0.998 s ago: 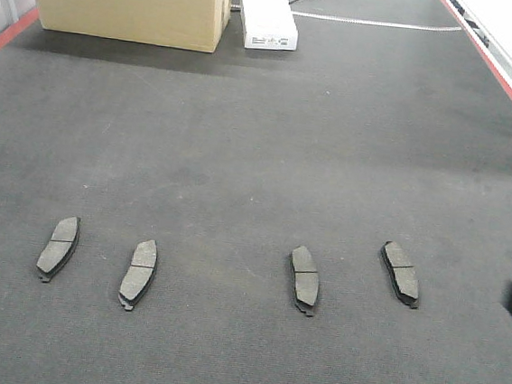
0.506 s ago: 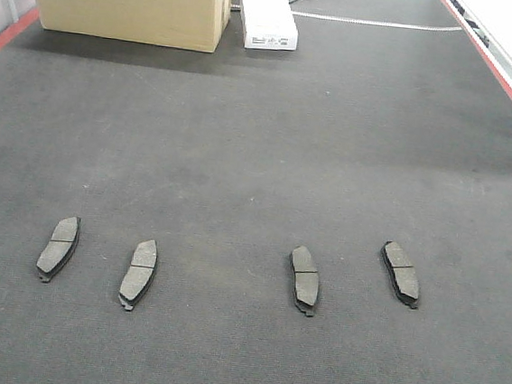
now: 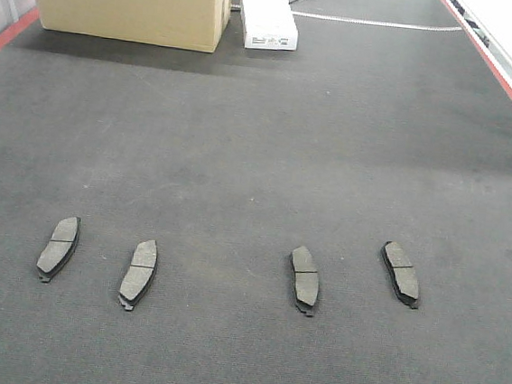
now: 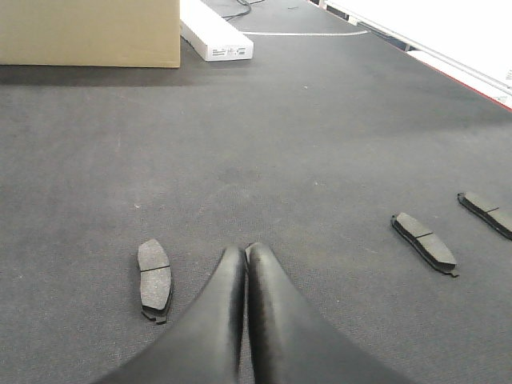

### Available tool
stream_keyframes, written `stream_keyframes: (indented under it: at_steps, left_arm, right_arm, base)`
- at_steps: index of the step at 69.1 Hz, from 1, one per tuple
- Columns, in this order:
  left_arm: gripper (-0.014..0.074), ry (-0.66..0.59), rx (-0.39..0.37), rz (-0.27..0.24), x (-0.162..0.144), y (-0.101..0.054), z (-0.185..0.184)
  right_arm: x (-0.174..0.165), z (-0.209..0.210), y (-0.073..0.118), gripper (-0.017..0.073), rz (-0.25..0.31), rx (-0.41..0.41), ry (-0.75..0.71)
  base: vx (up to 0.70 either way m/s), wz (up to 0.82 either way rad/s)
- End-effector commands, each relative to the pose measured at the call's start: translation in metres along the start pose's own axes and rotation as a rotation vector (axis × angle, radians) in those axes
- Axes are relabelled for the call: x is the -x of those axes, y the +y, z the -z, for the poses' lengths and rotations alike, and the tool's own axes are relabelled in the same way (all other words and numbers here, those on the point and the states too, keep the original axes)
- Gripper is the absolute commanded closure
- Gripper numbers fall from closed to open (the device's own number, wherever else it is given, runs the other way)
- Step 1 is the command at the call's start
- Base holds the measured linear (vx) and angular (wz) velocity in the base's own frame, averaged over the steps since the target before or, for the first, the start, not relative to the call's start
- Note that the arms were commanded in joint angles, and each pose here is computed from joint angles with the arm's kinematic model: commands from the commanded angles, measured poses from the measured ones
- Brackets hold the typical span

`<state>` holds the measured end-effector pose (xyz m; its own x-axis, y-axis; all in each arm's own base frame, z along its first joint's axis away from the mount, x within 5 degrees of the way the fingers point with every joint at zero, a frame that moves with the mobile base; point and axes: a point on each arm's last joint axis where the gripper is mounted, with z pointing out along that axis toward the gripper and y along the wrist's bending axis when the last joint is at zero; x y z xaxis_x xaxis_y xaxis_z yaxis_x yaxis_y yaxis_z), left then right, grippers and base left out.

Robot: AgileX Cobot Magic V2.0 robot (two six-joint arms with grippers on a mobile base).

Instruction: Move and align brake pads A on conveyor

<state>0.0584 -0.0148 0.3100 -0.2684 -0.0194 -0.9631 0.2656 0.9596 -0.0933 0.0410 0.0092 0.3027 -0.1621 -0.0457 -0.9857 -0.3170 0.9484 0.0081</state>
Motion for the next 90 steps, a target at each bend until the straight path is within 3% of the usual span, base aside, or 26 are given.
stream_keyframes:
  at_steps: [1,26,29,33,49,58,67,80,90]
  left_arm:
    - [0.0601,-0.084,-0.025,0.001,0.013,-0.003,0.001]
    - [0.0601,-0.051,-0.012,-0.009,0.0,-0.001,-0.005]
    - [0.0601,-0.058,0.018,-0.053,-0.008,0.001,-0.007]
    - [0.0601,-0.074,0.064,-0.064,-0.02,0.005,-0.009]
    - [0.0601,-0.227,0.282,-0.004,-0.071,0.022,-0.013]
    - [0.0601,-0.256,0.361,0.018,-0.094,0.027,-0.014]
    - [0.0601,-0.259,0.362,0.026,-0.115,0.03,-0.022]
    - [0.0599,-0.248,0.358,0.03,-0.116,0.03,-0.022]
    - [0.0599,-0.235,0.286,-0.016,-0.116,0.026,-0.024]
  right_arm:
    - [0.013,0.002,0.001,0.0571,0.021,0.003,-0.084]
    - [0.013,0.002,0.001,0.0571,0.021,0.003,-0.084]
    - [0.013,0.002,0.001,0.0571,0.021,0.003,-0.084]
    - [0.013,0.002,0.001,0.0571,0.021,0.003,-0.085]
    - [0.013,0.002,0.001,0.0571,0.021,0.003,-0.086]
    - [0.013,0.002,0.001,0.0571,0.021,0.003,-0.085]
    - [0.013,0.002,0.0,0.0571,0.021,0.002,-0.083]
    - [0.013,0.002,0.0,0.0571,0.021,0.002,-0.081]
    - [0.013,0.002,0.0,0.0571,0.021,0.002,-0.081]
  base:
    - [0.0,0.0]
    - [0.0,0.0]
    - [0.0,0.0]
    - [0.0,0.0]
    - [0.0,0.0]
    - [0.0,0.0]
    - [0.0,0.0]
    - [0.0,0.0]
    - [0.0,0.0]
